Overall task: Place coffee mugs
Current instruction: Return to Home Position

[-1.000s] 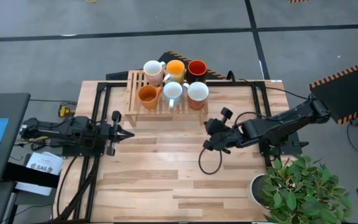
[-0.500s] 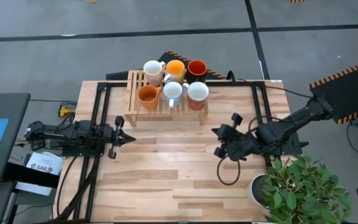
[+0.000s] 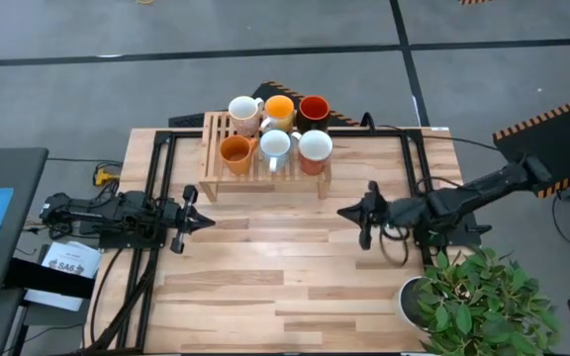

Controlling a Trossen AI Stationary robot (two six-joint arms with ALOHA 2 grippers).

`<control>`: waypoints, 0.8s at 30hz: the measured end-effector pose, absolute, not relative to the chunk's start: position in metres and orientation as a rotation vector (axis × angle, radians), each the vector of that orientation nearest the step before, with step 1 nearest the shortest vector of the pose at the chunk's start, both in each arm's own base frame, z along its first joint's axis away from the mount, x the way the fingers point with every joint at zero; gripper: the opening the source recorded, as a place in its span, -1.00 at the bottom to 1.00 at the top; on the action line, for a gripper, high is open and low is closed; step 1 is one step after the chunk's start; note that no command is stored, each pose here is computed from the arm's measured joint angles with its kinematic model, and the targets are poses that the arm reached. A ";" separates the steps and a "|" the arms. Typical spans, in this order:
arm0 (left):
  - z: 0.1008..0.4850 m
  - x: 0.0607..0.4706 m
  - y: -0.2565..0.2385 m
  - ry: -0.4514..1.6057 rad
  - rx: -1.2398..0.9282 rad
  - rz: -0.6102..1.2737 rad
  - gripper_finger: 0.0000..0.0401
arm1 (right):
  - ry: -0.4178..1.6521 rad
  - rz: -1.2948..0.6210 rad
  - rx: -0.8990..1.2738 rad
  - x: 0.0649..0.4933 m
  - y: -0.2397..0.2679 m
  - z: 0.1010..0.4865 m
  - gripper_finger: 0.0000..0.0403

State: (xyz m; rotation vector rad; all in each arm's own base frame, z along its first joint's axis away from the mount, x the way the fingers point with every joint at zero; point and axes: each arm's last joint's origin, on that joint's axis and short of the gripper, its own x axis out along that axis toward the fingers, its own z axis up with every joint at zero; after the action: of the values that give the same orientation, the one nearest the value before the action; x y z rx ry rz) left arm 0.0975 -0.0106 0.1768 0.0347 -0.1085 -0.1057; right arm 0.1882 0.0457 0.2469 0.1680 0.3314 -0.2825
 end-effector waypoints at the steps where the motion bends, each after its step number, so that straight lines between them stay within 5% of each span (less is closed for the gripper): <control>1: 0.177 0.097 -0.010 -0.109 0.035 -0.102 -1.00 | 0.291 -0.244 0.171 0.188 0.039 0.245 -0.89; 9: 0.178 0.097 -0.010 -0.118 0.053 -0.099 -1.00 | 0.265 -0.182 0.188 0.189 -0.006 0.225 -0.87; 24: 0.177 0.098 -0.010 -0.109 0.056 -0.100 -1.00 | 0.161 -0.185 0.211 0.127 0.022 0.192 -0.86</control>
State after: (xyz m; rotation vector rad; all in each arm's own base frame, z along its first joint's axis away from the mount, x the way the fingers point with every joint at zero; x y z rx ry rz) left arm 0.0976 -0.0105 0.1765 0.0563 -0.1093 -0.1003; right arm 0.1268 0.0224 0.1917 0.2111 0.1611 -0.1848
